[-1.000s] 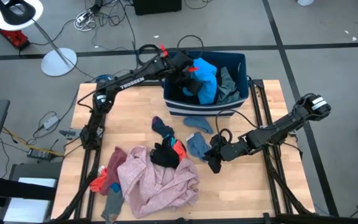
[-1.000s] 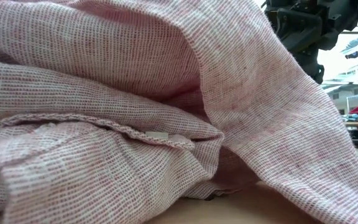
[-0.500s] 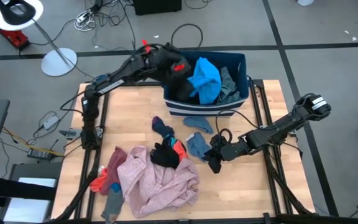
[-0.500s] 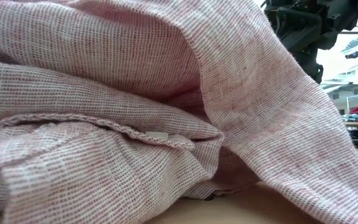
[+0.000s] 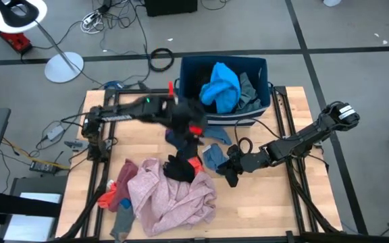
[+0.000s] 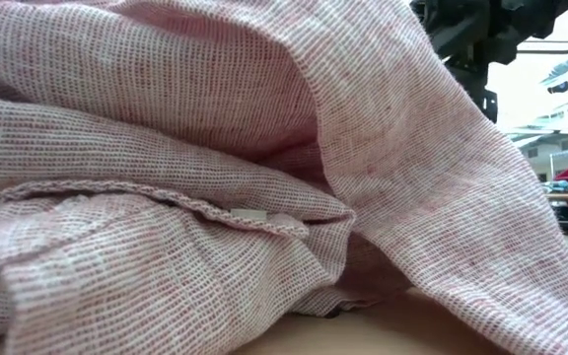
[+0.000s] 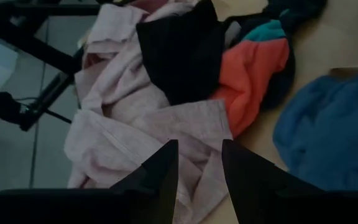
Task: Sort clothes
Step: Put the bottom blue socks into the blue bin
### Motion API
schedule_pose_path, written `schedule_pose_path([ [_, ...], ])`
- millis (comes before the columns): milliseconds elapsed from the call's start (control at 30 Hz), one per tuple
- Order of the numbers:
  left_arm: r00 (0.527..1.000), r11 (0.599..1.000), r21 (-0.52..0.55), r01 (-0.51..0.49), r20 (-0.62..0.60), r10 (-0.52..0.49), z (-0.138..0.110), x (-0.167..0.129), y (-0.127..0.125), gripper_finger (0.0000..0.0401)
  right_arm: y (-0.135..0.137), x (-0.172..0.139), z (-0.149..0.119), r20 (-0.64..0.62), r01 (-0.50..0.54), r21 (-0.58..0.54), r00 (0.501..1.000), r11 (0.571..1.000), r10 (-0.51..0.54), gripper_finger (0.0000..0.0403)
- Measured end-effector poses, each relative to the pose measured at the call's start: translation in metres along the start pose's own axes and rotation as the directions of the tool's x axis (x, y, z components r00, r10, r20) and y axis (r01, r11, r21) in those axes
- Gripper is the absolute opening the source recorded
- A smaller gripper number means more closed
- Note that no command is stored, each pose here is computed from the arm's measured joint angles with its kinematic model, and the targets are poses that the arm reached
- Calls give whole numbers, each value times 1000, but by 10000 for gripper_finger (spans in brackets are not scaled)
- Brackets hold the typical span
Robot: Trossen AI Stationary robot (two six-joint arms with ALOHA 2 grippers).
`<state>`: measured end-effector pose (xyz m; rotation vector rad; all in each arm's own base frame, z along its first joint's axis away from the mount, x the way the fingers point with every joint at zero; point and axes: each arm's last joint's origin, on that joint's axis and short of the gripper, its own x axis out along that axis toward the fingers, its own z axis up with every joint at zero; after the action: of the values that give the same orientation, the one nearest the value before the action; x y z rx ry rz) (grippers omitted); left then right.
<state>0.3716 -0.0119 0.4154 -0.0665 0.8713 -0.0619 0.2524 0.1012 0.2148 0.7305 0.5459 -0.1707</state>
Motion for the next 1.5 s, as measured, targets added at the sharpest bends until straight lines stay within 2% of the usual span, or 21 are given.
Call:
schedule_pose_path([
  [133, 1000, 1000, 10, 0, 11, 0, -20, 12, -20, 147, -1, 0, 1, 3, 3, -27, 1000, 1000, -3, 126],
  [267, 993, 999, -39, 37, 116, -33, -51, 13, -30, 147, -7, 2, 4, 11, 57, -29, 998, 998, -57, 126],
  [367, 984, 994, -85, 65, 173, -49, -84, 9, -31, 147, -13, 5, 8, 20, 90, -16, 996, 996, -89, 126],
  [567, 978, 965, -247, 87, 207, -35, -152, 2, -28, 147, -28, 8, 18, 7, 165, -27, 986, 986, -165, 127],
  [667, 961, 947, -290, 140, 271, -59, -173, -4, -29, 147, -39, 10, 21, -19, 227, -23, 974, 974, -227, 129],
  [733, 950, 934, -312, 173, 304, -74, -184, -8, -29, 147, -44, 14, 22, -54, 229, -17, 972, 973, -230, 131],
  [867, 928, 922, -319, 220, 359, -98, -197, -16, -30, 147, -46, 29, 23, -121, 246, -34, 961, 969, -248, 134],
  [1100, 920, 921, -319, 226, 382, -93, -201, -22, -28, 147, -44, 67, 34, -233, 381, -171, 880, 909, -413, 135],
  [1300, 923, 919, -324, 223, 373, -92, -202, -20, -28, 147, -45, 87, 44, -283, 484, -204, 803, 851, -525, 137],
  [1500, 922, 918, -325, 228, 374, -96, -202, -20, -29, 147, -57, 106, 33, -376, 498, -193, 759, 846, -532, 157],
])
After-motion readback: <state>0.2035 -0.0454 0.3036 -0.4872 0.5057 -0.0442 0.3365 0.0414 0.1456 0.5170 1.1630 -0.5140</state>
